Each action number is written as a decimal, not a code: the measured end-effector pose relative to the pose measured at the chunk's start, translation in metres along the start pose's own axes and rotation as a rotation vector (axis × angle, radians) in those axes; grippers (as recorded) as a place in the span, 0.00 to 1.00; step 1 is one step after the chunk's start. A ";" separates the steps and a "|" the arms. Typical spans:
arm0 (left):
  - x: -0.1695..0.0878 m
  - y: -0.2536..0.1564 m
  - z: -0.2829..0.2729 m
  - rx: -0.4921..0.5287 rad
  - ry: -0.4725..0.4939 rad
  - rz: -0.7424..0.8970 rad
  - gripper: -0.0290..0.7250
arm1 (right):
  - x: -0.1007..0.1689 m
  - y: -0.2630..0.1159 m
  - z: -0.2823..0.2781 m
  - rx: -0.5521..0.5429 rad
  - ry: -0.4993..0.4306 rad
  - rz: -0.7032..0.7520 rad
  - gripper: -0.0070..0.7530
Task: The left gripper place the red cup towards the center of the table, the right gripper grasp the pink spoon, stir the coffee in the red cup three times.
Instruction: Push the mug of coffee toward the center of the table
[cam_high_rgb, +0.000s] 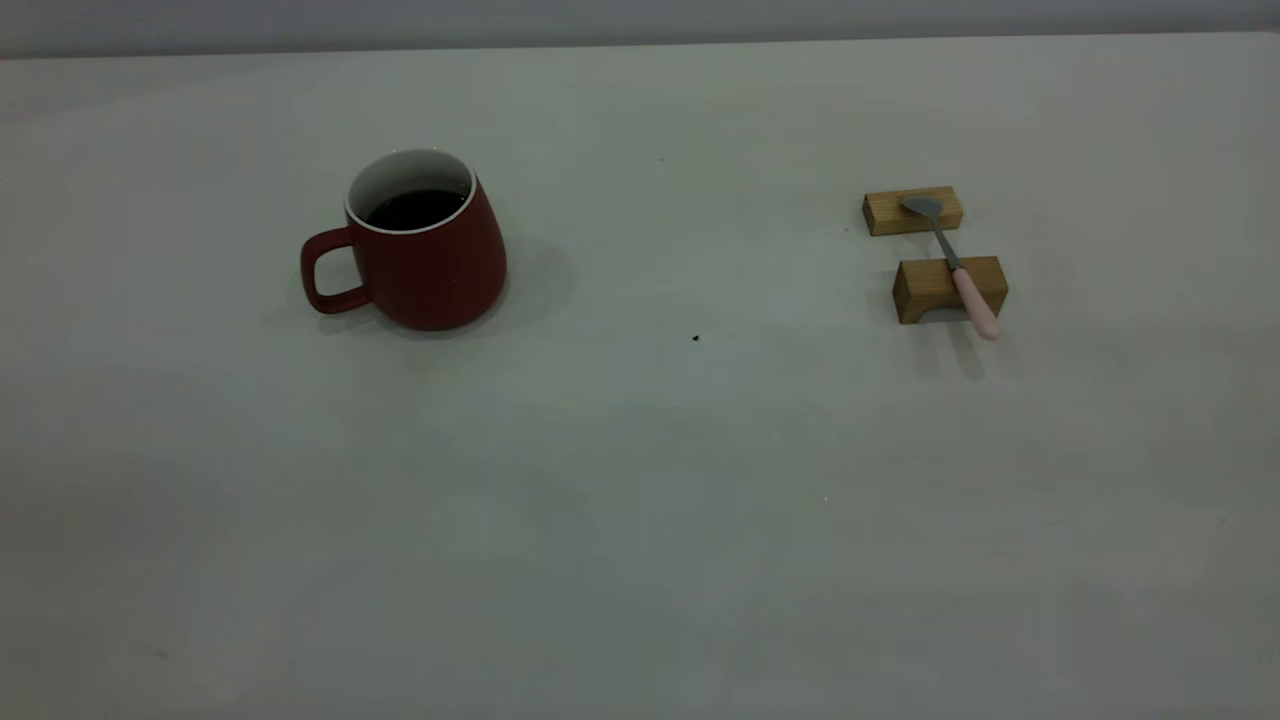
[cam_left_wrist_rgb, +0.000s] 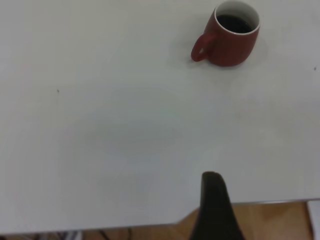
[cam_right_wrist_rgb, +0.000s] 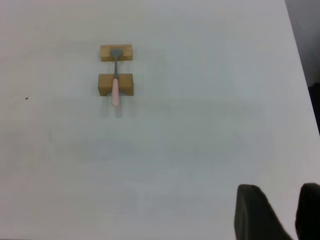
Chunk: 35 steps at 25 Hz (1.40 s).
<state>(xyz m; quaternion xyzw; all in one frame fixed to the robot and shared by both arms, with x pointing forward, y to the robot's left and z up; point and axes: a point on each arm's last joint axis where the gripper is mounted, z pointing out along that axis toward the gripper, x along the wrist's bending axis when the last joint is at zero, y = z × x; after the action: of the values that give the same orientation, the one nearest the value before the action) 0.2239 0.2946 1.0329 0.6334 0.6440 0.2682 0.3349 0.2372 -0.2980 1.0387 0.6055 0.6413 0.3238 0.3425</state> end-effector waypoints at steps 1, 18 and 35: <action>0.000 0.002 0.002 0.021 0.004 -0.019 0.82 | 0.000 0.000 0.000 0.000 0.000 0.000 0.33; 0.015 0.114 0.164 0.519 0.117 0.036 0.82 | 0.000 0.000 0.000 0.000 0.000 0.000 0.33; 0.021 0.170 0.440 0.868 -0.381 0.747 0.82 | 0.000 0.000 0.000 0.000 0.000 0.000 0.33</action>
<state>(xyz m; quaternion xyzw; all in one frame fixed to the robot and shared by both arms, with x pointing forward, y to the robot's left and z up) 0.6721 0.2904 0.8840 0.9325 0.3571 -0.0378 0.0381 0.2372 -0.2980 1.0387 0.6055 0.6413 0.3238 0.3425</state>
